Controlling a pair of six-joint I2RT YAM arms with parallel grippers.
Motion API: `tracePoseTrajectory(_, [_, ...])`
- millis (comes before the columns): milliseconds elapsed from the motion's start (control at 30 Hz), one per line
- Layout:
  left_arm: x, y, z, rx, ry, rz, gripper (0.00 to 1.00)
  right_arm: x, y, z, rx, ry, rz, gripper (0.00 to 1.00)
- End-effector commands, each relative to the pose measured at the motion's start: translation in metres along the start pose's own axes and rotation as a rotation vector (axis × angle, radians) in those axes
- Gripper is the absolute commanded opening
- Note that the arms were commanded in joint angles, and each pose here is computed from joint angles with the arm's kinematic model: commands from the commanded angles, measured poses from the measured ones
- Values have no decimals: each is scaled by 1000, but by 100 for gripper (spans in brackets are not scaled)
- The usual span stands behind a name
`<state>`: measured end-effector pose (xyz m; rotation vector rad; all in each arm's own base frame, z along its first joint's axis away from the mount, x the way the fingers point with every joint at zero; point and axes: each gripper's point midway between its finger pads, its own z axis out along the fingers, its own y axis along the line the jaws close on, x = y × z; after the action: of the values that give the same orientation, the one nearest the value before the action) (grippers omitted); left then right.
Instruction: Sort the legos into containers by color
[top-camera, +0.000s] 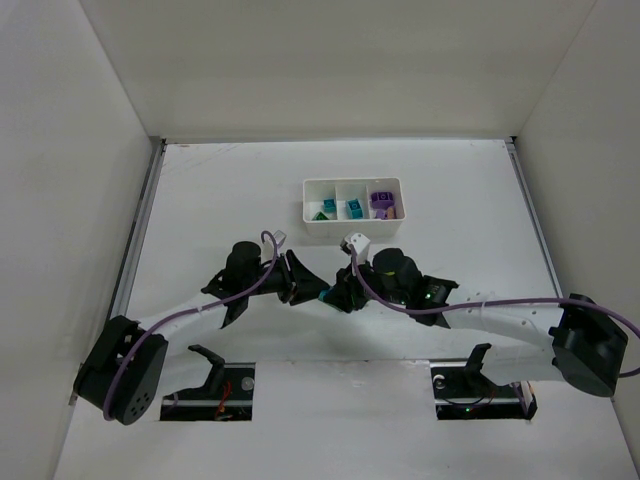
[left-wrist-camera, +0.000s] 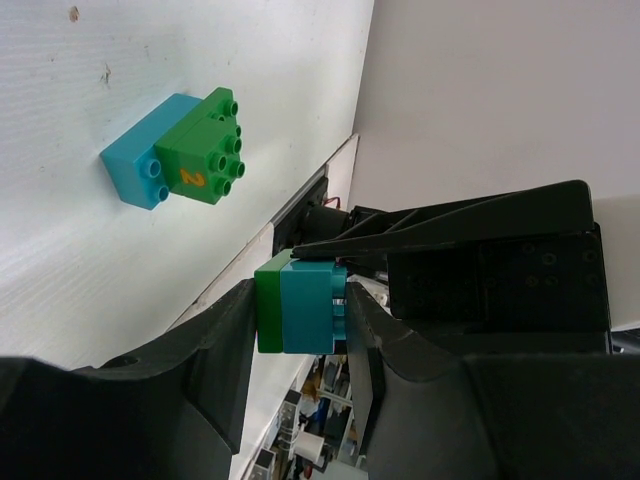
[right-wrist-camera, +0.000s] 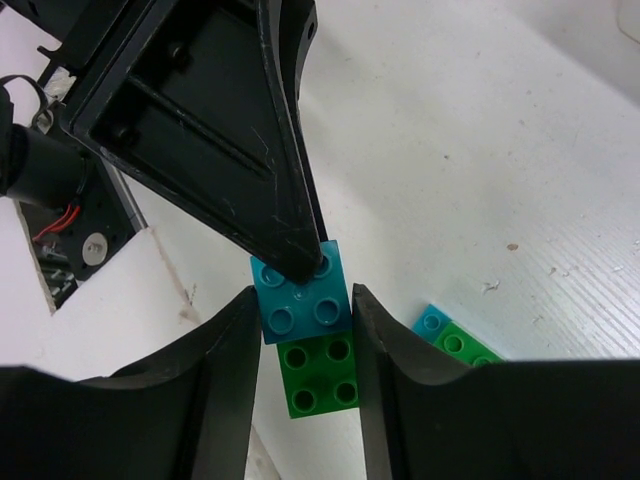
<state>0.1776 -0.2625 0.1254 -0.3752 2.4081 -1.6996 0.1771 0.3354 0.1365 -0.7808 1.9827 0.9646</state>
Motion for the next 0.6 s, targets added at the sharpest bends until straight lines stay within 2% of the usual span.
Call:
tracePoseTrajectory(0, [-6, -21, -1, 66, -11, 54, 15, -26, 14, -1, -37, -80, -12, 38])
tracePoseTrajectory(67, [-8, -20, -1, 64, -22, 49, 21, -29, 15, -1, -40, -92, -3, 36])
tracePoseTrajectory(100, [-10, -19, -2, 61, -31, 48, 27, -29, 15, -1, -42, -95, 1, 35])
tracePoseTrajectory(200, [-23, -20, -6, 67, -94, 52, 52, -29, 14, 2, -36, -90, 14, 34])
tracePoseTrajectory(267, [-34, -25, -12, 80, -152, 68, 59, -28, 10, 6, -14, -87, 31, 33])
tracePoseTrajectory(433, [-57, -35, -30, 108, -300, 97, 61, -34, -2, 18, 58, -103, 83, 32])
tracePoseTrajectory(567, [-74, -27, -51, 108, -449, 98, 49, -53, -15, 28, 137, -149, 143, 32])
